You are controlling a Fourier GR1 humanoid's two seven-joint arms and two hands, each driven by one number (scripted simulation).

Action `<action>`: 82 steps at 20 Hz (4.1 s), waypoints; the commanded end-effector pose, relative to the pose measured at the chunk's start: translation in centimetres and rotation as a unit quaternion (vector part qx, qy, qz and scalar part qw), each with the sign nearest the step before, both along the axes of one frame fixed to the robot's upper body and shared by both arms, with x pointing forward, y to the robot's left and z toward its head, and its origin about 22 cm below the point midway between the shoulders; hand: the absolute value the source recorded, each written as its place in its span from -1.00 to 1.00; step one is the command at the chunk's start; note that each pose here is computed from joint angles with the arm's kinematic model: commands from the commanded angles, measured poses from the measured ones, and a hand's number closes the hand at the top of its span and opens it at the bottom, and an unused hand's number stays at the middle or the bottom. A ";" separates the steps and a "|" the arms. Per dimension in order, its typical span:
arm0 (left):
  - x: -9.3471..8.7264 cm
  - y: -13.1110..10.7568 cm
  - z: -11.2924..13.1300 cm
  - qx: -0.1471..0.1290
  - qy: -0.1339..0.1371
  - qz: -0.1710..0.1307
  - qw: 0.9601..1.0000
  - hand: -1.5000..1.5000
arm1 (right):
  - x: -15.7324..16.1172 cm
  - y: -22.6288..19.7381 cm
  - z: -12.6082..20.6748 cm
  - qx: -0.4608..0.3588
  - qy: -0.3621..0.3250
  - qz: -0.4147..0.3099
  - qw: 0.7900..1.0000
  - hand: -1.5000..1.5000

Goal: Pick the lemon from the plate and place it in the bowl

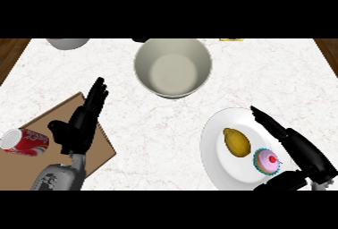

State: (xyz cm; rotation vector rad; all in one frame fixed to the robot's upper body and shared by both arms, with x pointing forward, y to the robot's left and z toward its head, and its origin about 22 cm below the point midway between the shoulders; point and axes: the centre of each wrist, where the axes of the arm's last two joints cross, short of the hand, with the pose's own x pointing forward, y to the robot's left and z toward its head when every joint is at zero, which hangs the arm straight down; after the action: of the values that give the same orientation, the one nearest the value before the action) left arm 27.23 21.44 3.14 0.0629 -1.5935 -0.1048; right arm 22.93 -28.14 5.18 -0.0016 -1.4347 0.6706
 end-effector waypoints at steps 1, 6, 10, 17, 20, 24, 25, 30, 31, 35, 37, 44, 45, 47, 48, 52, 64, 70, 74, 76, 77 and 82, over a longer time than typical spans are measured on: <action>0.3 1.1 1.3 0.001 -0.002 -0.004 1.000 0.00 | 0.4 0.9 -1.9 0.012 0.005 0.002 1.000 -1.00; -0.7 1.5 0.0 -0.001 0.005 -0.007 1.000 0.00 | 0.7 2.8 -3.5 0.012 0.012 -0.009 1.000 -1.00; 0.0 -2.0 -0.8 0.004 -0.011 0.006 1.000 0.00 | 2.8 0.8 -4.3 0.005 0.012 -0.012 1.000 -1.00; -0.3 -0.6 -2.1 -0.003 0.000 -0.004 1.000 0.00 | 3.7 2.6 -6.6 -0.105 -0.002 -0.025 0.994 -1.00; -0.2 3.2 0.0 0.010 0.000 -0.002 1.000 0.00 | 2.7 1.7 -7.6 -0.109 0.008 -0.016 0.994 -1.00; -0.3 -0.6 -0.3 0.003 -0.002 0.001 1.000 0.00 | 4.7 2.7 -8.6 -0.077 0.019 0.001 0.997 -1.00; -0.7 0.3 -1.1 0.000 0.008 -0.002 1.000 0.00 | 3.6 1.9 -8.7 -0.099 0.005 0.029 0.995 1.00; -0.5 1.7 -1.3 0.002 0.005 0.006 1.000 0.00 | 2.4 2.6 -7.8 -0.140 -0.048 0.091 0.985 1.00; 0.3 1.5 0.5 -0.002 -0.002 -0.006 1.000 0.00 | 3.5 4.3 -8.8 -0.151 -0.049 0.103 0.982 1.00; -0.1 -1.0 -0.3 0.008 0.000 0.002 1.000 0.00 | 1.4 3.8 -9.2 -0.103 -0.039 0.094 0.989 1.00; -0.4 0.0 0.0 -0.002 0.001 0.001 1.000 0.00 | 1.6 10.9 -8.5 -0.091 -0.045 0.081 0.991 1.00; 0.7 -1.9 0.0 0.000 -0.002 -0.036 0.999 0.00 | 1.9 21.4 -2.9 -0.049 -0.068 0.013 0.996 1.00; 0.7 -2.2 0.0 0.010 -0.002 -0.032 0.999 0.00 | 2.1 22.5 -1.5 -0.034 -0.086 0.000 0.996 1.00; 1.2 -1.5 0.4 0.002 -0.008 -0.047 0.999 0.00 | 1.3 24.4 -0.2 -0.001 -0.134 -0.004 0.991 1.00; 1.4 -1.9 0.4 0.004 -0.004 -0.045 0.999 0.00 | 1.7 25.0 0.9 0.013 -0.151 -0.015 0.988 1.00; 0.5 -1.8 -0.9 0.013 0.005 -0.037 0.999 0.00 | 0.5 28.4 3.8 0.021 -0.236 -0.036 0.971 1.00; 1.8 -0.3 0.4 0.005 -0.006 -0.011 1.000 0.00 | 1.6 35.1 17.1 -0.076 -0.303 -0.133 0.940 1.00; 1.2 -1.1 1.2 0.003 -0.004 -0.035 0.999 0.00 | 4.4 37.0 21.5 -0.082 -0.297 -0.189 0.932 1.00; 1.1 -2.3 -0.2 0.006 0.003 -0.027 1.000 0.00 | 6.5 37.8 23.5 -0.107 -0.297 -0.215 0.924 1.00; 0.8 -2.4 0.0 -0.007 -0.006 -0.028 1.000 0.00 | 8.1 37.0 22.8 -0.094 -0.272 -0.221 0.932 1.00; 2.0 -0.8 0.7 -0.003 -0.010 -0.019 1.000 0.00 | 7.3 37.9 24.2 -0.095 -0.273 -0.219 0.932 1.00; 0.7 -1.7 0.5 0.000 -0.005 -0.021 1.000 0.00 | 12.2 36.5 22.9 -0.201 -0.276 -0.251 0.906 1.00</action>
State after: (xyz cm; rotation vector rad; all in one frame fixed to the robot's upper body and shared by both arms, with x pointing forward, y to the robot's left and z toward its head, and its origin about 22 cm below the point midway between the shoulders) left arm 28.33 20.48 3.20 0.0325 -1.6042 -0.1421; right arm 32.66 8.92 27.63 -0.8184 -1.8290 0.5307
